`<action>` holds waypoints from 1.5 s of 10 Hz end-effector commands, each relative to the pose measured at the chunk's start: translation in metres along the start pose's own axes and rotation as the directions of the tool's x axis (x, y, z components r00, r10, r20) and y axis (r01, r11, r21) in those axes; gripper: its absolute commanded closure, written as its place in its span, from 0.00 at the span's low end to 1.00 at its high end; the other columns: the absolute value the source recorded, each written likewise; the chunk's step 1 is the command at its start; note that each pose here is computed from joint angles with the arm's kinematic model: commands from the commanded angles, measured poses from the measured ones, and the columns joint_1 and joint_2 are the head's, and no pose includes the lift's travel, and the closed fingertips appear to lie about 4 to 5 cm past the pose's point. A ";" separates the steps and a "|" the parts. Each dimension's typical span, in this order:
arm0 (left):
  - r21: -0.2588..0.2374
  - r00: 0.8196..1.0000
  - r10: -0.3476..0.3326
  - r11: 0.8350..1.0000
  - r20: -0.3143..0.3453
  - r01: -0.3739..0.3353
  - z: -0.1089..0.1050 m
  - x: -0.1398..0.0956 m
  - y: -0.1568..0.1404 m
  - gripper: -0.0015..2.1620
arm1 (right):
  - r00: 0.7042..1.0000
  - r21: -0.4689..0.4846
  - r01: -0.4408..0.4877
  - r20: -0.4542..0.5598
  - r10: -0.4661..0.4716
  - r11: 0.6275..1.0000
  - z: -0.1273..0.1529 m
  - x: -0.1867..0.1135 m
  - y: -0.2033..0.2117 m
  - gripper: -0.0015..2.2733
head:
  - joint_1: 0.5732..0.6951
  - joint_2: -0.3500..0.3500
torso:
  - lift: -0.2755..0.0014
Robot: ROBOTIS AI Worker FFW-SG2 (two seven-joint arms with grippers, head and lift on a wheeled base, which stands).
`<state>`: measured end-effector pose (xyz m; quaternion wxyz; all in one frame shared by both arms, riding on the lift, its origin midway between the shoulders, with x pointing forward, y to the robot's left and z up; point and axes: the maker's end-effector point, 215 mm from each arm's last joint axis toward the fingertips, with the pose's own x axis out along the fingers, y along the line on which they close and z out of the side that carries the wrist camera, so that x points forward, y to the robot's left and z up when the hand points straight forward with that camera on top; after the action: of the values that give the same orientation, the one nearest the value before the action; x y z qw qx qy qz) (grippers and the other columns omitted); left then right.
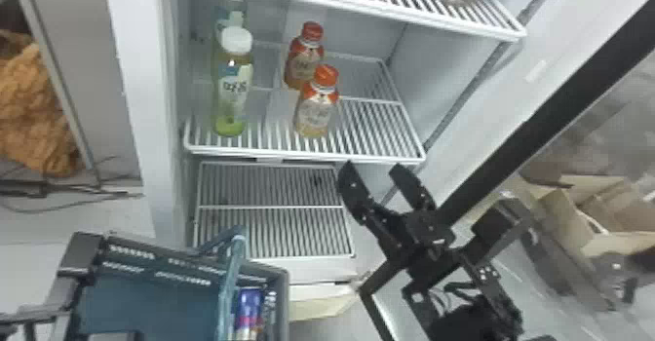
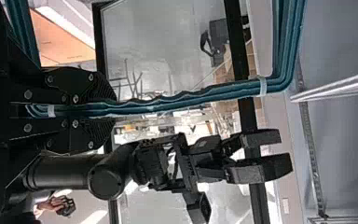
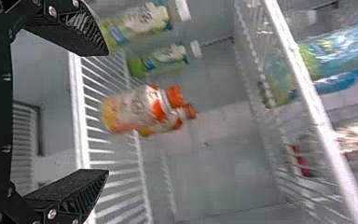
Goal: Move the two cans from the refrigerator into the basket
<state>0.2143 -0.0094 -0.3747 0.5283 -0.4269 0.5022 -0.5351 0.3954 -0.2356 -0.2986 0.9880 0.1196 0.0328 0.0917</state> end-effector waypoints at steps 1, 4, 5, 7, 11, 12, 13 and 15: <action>-0.010 1.000 -0.004 1.000 -0.011 0.004 -0.004 0.001 -0.001 0.56 | 0.994 -0.054 0.037 0.103 -0.031 0.998 0.021 0.000 -0.006 0.05 | 1.00 0.00 | 0.03; -0.014 1.000 0.008 1.000 -0.006 -0.008 -0.005 -0.001 0.003 0.56 | 0.969 -0.102 0.100 0.235 -0.074 0.990 0.032 -0.009 -0.020 0.06 | 1.00 0.00 | 0.03; -0.018 1.000 0.004 1.000 -0.005 -0.004 -0.006 -0.001 0.002 0.56 | 0.966 -0.082 0.121 0.241 -0.098 0.989 0.026 -0.011 -0.023 0.06 | 1.00 0.00 | 0.03; -0.016 1.000 0.004 1.000 -0.008 -0.004 -0.006 0.000 0.002 0.56 | 0.972 -0.085 0.129 0.210 -0.108 0.988 0.008 -0.007 -0.028 0.06 | 1.00 0.00 | 0.03; -0.014 1.000 -0.003 1.000 -0.012 0.003 -0.006 0.001 -0.001 0.56 | 0.973 -0.087 0.128 0.203 -0.109 0.988 0.006 -0.007 -0.028 0.06 | 1.00 0.00 | 0.03; -0.017 1.000 -0.004 1.000 -0.012 0.003 -0.007 0.001 0.000 0.56 | 0.973 -0.087 0.128 0.203 -0.108 0.988 0.006 -0.007 -0.028 0.06 | 1.00 0.00 | 0.03; -0.017 1.000 -0.005 1.000 -0.011 0.005 -0.007 0.002 -0.001 0.56 | 0.973 -0.087 0.127 0.205 -0.107 0.988 0.008 -0.007 -0.027 0.06 | 1.00 0.00 | 0.03; -0.021 1.000 -0.005 1.000 -0.009 0.004 -0.008 0.001 0.001 0.56 | 0.973 -0.088 0.129 0.206 -0.108 0.988 0.008 -0.008 -0.028 0.06 | 1.00 0.00 | 0.03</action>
<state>0.2100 -0.0107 -0.3755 0.5245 -0.4314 0.5045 -0.5331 0.3929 -0.2653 -0.2976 0.9948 0.0762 -0.0638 0.0217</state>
